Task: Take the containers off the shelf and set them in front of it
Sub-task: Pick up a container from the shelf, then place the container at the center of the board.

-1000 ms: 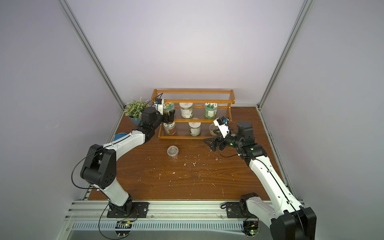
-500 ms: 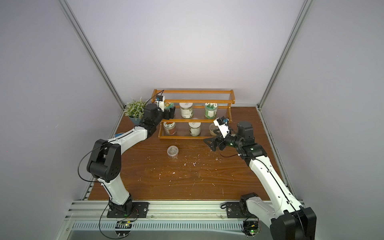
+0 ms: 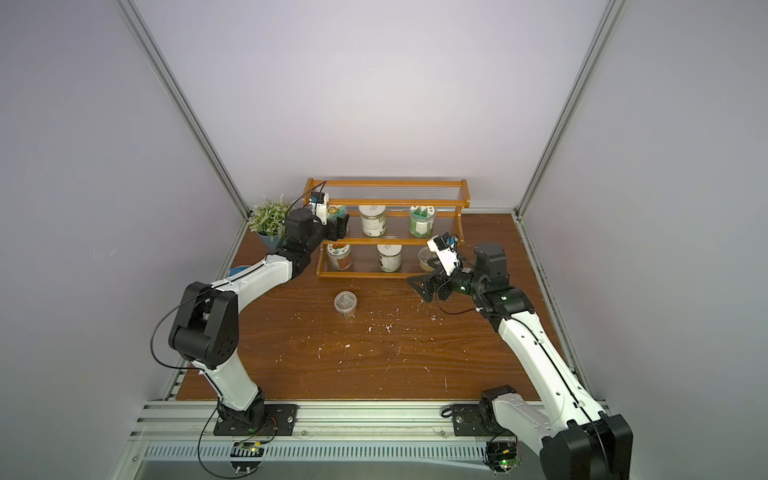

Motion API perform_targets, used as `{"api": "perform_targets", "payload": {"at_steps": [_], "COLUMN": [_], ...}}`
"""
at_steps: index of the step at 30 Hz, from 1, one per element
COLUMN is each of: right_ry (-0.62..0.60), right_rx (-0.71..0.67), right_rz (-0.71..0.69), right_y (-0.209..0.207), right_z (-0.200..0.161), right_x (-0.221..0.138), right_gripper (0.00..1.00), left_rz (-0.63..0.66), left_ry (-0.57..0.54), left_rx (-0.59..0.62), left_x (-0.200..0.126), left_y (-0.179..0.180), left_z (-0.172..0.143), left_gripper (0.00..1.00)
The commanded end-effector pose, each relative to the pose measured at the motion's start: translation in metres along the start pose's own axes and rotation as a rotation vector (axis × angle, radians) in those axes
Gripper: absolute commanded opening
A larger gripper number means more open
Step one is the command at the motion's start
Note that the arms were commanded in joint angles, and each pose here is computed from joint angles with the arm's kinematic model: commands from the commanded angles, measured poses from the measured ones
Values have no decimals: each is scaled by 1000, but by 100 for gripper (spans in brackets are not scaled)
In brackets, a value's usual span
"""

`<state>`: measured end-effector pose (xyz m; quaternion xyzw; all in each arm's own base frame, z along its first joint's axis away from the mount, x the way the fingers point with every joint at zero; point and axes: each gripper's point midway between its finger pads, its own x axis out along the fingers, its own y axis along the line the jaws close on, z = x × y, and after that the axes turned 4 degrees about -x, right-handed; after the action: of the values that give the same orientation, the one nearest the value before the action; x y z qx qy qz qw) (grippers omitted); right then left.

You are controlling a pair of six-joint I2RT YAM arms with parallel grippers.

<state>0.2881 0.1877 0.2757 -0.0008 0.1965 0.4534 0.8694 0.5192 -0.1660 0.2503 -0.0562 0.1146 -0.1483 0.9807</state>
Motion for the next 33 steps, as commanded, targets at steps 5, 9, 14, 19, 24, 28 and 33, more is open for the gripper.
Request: {"api": "perform_targets", "payload": {"at_steps": [5,9,14,19,24,28,33], "right_ry": [-41,-42,-41,-37,-17,-6,-12], "right_rx": [-48,-47,-45,-41,-17,-16,-38], "right_rz": [6,10,11,-6,-2,-16,-59], "right_y": [4,4,4,2,4,7,10], "right_z": [17,17,16,12,-1,-6,-5], "right_x": [-4,-3,-2,-4,-3,-10,-22], "right_gripper": [100,100,99,100,99,99,100], "left_rz": [-52,-71,-117,-200,-321,-405,-506], "left_ry": [-37,-6,24,34,72,106,119], "left_rx": [13,18,16,9,-5,30,27], "left_x": [-37,-59,-96,-139,-162,-158,-145], "left_y": [-22,-34,-53,-88,-137,-175,-200], "left_z": [23,14,7,-7,-41,-65,-88], "left_gripper": [81,81,81,81,81,81,81]}}
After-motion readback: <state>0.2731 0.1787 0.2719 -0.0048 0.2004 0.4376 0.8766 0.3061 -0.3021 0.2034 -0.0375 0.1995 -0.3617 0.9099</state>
